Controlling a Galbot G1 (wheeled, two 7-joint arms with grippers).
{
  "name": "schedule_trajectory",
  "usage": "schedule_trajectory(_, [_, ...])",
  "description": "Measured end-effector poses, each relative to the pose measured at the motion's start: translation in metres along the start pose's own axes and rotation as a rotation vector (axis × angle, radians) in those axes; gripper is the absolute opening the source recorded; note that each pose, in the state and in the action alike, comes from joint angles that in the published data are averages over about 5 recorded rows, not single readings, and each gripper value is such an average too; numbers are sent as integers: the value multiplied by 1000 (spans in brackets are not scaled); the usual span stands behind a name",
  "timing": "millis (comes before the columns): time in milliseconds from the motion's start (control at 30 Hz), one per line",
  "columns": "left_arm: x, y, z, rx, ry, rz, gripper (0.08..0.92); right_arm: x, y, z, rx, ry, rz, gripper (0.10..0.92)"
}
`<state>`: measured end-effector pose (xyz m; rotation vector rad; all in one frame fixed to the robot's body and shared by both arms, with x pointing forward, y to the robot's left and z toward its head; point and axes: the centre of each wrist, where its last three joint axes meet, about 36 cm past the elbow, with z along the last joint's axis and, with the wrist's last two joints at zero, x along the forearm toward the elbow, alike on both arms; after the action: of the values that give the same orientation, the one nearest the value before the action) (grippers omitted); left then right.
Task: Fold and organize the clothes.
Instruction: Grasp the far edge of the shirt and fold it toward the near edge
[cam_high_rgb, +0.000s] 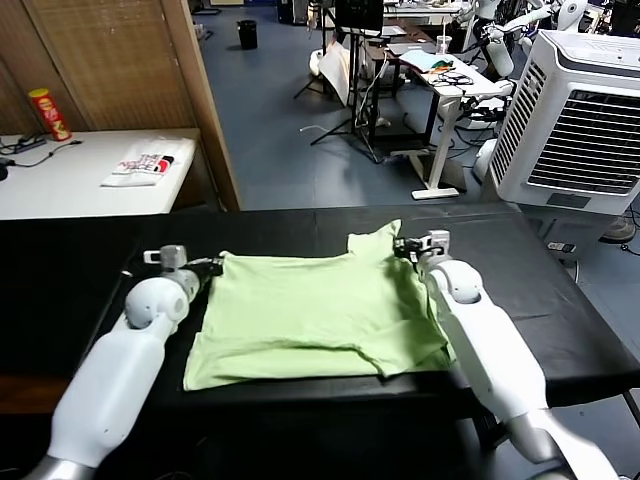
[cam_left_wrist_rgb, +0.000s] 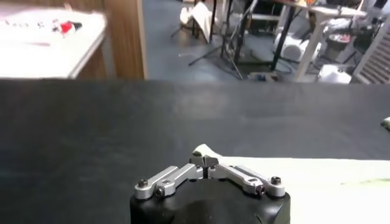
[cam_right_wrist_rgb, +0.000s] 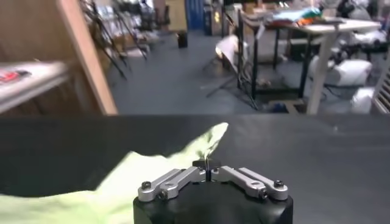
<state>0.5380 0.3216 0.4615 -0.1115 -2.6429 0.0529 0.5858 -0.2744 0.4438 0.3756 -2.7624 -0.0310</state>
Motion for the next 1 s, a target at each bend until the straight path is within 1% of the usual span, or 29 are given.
schedule_trajectory(100, [21,-2,3,-22,-21,9,127,26,-5,2,1,14,-11,122])
schedule_trajectory(200, [43,-5,12,-46,-29,19,127,53,-11,5,-11,61,-4,122])
schedule_trajectory(333, [77,-8,27,-82,-27,28,127,83,-16,11,-16,120,-1,122])
schedule_trajectory(467, [110,-12,40,-108,-19,39,127,108,-18,19,6,149,-2,122])
schedule_trajectory(600, [136,-17,52,-119,-8,49,127,129,-15,29,31,174,-1,122])
schedule_trajectory(800, [161,-19,68,-124,16,53,127,150,-6,43,50,209,-11,122])
schedule_trajectory(1000, [170,-18,84,-132,46,39,127,162,6,49,62,224,-26,122])
